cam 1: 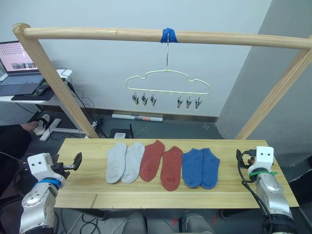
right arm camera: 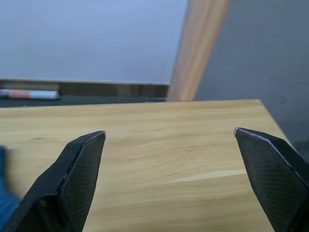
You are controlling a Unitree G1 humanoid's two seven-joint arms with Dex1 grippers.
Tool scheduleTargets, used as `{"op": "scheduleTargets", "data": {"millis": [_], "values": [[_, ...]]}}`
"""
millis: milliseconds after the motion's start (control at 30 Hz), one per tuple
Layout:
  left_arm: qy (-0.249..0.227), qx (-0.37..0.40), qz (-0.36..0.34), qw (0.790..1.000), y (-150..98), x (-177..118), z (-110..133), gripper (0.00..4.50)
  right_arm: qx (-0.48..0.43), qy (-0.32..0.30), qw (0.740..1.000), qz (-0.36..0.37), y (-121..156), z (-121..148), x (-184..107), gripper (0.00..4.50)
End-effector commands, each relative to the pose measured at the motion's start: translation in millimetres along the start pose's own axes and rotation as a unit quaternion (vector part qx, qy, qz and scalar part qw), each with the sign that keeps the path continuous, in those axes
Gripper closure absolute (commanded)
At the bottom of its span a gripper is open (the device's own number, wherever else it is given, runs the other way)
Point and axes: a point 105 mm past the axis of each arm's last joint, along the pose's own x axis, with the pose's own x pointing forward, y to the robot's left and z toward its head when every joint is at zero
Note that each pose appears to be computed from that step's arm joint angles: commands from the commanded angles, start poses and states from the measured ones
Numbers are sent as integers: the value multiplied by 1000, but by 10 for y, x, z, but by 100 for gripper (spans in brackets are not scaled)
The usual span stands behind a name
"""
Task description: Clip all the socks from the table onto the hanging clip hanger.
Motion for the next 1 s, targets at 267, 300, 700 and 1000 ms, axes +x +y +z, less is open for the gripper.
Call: {"op": "scheduleTargets", "data": {"millis": [267, 300, 700, 1000], "values": [[-125, 51, -167, 977, -919, 274, 1061, 1, 3, -99, 917, 387, 1152, 1062, -440, 0], [-135, 47, -175, 974, -996, 314, 1134, 1, 9, -107, 902, 418, 1259, 1157, -502, 0], [-184, 23, -229, 956, -1523, 761, 1520, 200, 5, -184, 816, 548, 2086, 1859, -764, 0], [-201, 9, -223, 954, -1617, 969, 1561, 200, -9, -208, 803, 558, 2278, 2000, -760, 0]]}}
